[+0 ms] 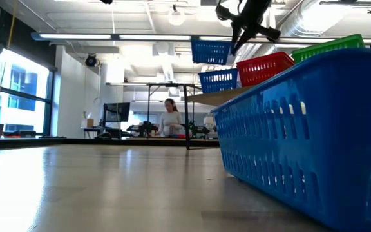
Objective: Stack baskets on shelf by color
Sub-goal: Stack the top blue basket on the blue basket on the shelf
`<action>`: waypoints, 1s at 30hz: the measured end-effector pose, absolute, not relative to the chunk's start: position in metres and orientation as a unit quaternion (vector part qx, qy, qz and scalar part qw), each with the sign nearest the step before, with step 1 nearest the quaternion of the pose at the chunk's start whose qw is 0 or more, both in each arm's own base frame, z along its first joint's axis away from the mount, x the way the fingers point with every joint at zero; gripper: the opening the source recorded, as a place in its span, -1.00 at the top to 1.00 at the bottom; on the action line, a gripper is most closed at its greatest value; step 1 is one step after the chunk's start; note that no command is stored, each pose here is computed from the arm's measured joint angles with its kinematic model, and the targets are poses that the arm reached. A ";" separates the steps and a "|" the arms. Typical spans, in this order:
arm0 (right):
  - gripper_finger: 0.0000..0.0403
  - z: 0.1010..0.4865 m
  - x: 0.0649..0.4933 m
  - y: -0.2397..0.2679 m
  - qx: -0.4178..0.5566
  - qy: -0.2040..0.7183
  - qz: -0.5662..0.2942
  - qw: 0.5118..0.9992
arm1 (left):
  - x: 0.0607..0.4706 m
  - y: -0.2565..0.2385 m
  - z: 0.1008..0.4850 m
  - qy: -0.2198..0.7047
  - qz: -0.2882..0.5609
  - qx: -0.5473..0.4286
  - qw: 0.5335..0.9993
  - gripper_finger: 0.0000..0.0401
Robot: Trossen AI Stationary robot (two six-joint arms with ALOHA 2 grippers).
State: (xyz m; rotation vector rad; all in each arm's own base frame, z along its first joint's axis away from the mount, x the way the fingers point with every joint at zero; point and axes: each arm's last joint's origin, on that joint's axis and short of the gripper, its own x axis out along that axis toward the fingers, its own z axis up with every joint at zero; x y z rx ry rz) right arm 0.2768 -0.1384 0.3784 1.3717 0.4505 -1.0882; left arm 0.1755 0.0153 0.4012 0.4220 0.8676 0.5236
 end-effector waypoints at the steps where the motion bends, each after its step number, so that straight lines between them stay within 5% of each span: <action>1: 1.00 0.378 0.276 -0.139 0.601 0.198 -0.472 0.614 | 0.175 0.015 0.401 0.411 0.249 0.200 0.854 0.12; 30: 1.00 0.366 0.268 -0.145 0.638 0.220 -0.511 0.532 | 0.176 0.015 0.401 0.414 0.249 0.201 0.852 0.12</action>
